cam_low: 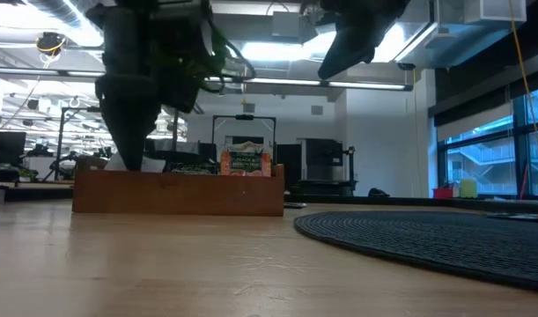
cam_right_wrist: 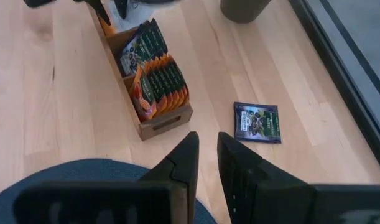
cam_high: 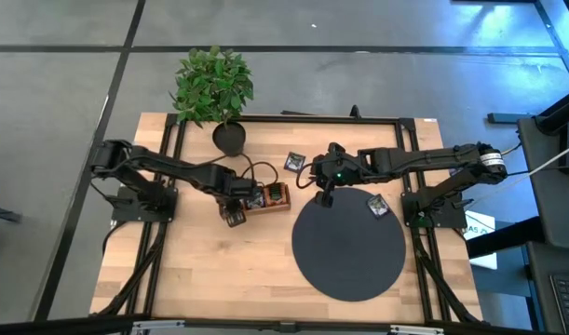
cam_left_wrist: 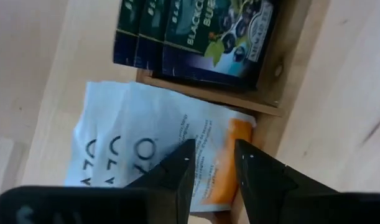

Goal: Pick & Place Tea
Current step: Put the white tea bag into the left section of the wooden organizer

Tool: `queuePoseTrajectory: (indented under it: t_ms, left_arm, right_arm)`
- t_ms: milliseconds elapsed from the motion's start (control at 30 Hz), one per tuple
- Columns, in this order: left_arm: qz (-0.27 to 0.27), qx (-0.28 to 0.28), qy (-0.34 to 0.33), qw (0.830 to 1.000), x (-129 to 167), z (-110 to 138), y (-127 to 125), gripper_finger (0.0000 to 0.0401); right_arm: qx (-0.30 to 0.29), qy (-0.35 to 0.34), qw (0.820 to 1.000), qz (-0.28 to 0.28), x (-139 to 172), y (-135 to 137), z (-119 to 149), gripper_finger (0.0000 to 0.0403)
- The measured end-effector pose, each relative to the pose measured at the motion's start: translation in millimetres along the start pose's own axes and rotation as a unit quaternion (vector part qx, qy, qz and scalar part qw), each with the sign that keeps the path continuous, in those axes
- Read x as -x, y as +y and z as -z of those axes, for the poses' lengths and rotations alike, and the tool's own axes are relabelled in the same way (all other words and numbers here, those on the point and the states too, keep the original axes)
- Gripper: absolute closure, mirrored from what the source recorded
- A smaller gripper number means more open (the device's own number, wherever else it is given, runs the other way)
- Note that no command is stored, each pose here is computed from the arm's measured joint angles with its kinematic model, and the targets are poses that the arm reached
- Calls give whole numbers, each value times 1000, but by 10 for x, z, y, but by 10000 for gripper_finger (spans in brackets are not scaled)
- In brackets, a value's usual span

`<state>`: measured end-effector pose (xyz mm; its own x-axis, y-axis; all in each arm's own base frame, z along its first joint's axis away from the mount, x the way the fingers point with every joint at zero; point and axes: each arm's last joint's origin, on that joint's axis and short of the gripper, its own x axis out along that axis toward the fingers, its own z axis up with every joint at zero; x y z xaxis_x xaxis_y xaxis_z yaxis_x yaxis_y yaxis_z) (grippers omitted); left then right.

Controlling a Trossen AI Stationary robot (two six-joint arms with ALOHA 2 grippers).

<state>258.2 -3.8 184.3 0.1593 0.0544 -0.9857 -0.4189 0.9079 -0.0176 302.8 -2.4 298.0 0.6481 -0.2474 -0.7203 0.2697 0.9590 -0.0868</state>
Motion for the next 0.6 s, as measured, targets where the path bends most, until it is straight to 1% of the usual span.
queuePoseTrajectory:
  t_ms: [300,467,600]
  left_arm:
    - [-5,-6,24,1000,-124,-9,-41,296]
    - [-1,-5,27,1000,-120,4,-50,297]
    - [8,-2,15,1000,-37,9,-27,293]
  right_arm:
    - [2,1,1000,0,0,0,3,340]
    - [3,1,1000,0,0,0,3,340]
    - [3,1,1000,0,0,-1,3,340]
